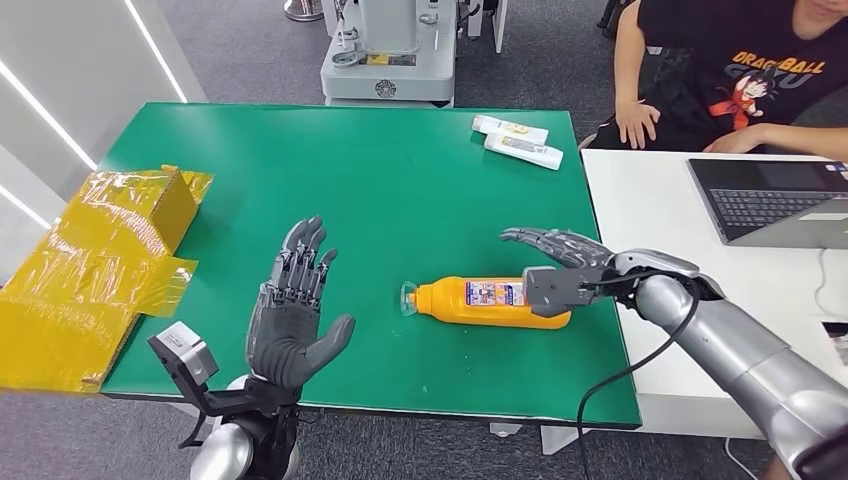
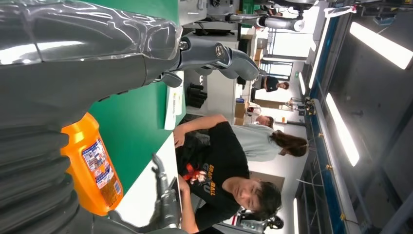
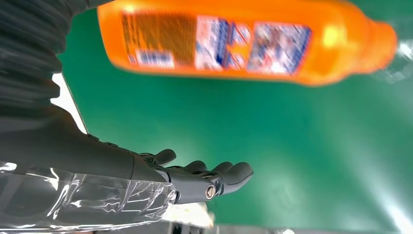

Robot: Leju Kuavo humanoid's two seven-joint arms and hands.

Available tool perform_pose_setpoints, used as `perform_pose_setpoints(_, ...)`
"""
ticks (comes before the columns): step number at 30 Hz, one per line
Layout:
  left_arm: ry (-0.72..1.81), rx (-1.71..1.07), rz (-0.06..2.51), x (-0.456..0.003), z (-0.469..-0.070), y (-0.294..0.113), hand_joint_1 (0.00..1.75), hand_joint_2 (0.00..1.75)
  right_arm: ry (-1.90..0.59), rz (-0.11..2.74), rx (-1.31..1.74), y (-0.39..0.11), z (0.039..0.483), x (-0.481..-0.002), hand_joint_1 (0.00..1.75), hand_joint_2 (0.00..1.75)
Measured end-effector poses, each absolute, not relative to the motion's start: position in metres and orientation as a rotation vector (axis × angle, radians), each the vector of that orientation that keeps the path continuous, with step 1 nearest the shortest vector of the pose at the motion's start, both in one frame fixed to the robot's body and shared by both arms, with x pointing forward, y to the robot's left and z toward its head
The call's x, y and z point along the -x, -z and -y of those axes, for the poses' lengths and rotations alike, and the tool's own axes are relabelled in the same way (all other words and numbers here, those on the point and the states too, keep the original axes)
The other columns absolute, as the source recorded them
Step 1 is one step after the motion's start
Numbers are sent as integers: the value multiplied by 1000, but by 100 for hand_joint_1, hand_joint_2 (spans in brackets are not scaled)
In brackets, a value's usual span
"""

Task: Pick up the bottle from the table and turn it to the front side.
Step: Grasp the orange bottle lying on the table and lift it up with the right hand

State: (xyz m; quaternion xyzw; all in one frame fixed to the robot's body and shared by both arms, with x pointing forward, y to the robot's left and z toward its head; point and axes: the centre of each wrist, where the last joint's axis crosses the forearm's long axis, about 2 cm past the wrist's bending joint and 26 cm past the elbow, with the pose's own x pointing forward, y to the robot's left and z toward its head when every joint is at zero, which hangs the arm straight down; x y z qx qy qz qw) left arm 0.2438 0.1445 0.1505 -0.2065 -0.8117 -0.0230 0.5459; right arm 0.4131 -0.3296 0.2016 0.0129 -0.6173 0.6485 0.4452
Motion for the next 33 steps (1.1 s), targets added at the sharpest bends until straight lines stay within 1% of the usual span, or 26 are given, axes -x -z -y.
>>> perform_pose_setpoints(15, 61, 480, 1896, -245, -150, -140, 0, 175, -1507, 1371, -15, -152, 393, -371, 0, 175)
perform_pose_setpoints(21, 59, 462, 1875, -240, -154, -135, 0, 175, -1493, 1371, -14, -148, 399, -362, 0, 175)
perform_pose_setpoints(33, 67, 451, 1855, -235, -156, -129, 0, 175, -1487, 1378, -22, -148, 400, -360, 0, 175)
